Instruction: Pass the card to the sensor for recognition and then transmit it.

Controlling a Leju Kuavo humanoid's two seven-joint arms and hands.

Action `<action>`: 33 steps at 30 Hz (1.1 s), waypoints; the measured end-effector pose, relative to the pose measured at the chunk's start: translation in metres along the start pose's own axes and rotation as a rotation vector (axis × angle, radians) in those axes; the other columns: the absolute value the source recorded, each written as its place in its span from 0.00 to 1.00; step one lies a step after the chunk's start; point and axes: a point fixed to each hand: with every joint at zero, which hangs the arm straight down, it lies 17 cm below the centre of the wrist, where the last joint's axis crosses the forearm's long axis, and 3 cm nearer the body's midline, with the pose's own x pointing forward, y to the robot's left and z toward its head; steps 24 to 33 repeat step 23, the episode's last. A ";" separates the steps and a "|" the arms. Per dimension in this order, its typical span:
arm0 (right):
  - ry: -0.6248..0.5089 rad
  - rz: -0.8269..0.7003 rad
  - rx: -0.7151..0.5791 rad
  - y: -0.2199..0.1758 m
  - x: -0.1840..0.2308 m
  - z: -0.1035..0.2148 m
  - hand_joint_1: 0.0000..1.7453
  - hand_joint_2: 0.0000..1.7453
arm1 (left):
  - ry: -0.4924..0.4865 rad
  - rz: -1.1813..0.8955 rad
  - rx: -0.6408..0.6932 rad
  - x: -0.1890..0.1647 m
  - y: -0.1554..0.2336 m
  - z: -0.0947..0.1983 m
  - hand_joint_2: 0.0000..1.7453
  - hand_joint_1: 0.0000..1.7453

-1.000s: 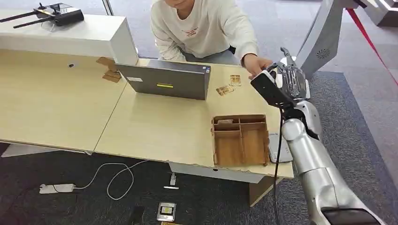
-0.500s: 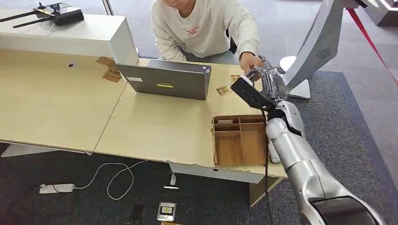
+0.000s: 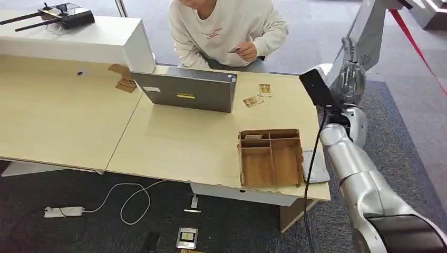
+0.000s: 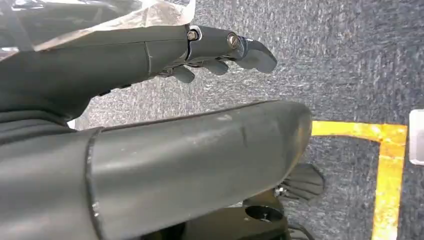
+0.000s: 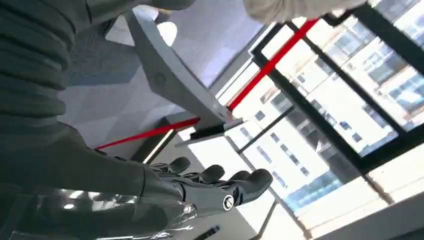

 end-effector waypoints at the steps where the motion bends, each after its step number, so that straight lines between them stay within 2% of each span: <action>1: 0.028 -0.008 -0.072 -0.020 -0.013 -0.002 0.00 1.00 | 0.003 0.000 -0.006 -0.002 -0.001 0.000 0.00 0.00; 6: 0.138 -0.014 -0.198 -0.082 -0.091 0.009 0.00 1.00 | 0.033 0.031 -0.011 -0.008 0.003 -0.002 0.00 0.00; 9: 0.225 -0.021 -0.275 -0.120 -0.148 0.032 0.00 1.00 | 0.075 0.051 0.022 -0.021 0.010 -0.004 0.00 0.00; 11: 0.281 -0.026 -0.300 -0.131 -0.179 0.053 0.00 1.00 | 0.089 0.065 0.041 -0.023 0.013 -0.004 0.00 0.00; 15: 0.487 -0.066 -0.346 -0.142 -0.254 0.118 0.00 1.00 | 0.131 0.096 0.032 -0.030 0.005 0.000 0.00 0.00; 20: 0.748 -0.096 -0.302 -0.107 -0.316 0.216 0.00 1.00 | 0.159 0.122 0.024 -0.032 -0.007 0.006 0.00 0.00; 23: 0.896 -0.098 -0.230 -0.076 -0.335 0.271 0.00 1.00 | 0.160 0.118 0.006 -0.030 -0.016 0.010 0.00 0.00; 33: 0.896 -0.098 -0.230 -0.076 -0.335 0.271 0.00 1.00 | 0.160 0.118 0.006 -0.030 -0.016 0.010 0.00 0.00</action>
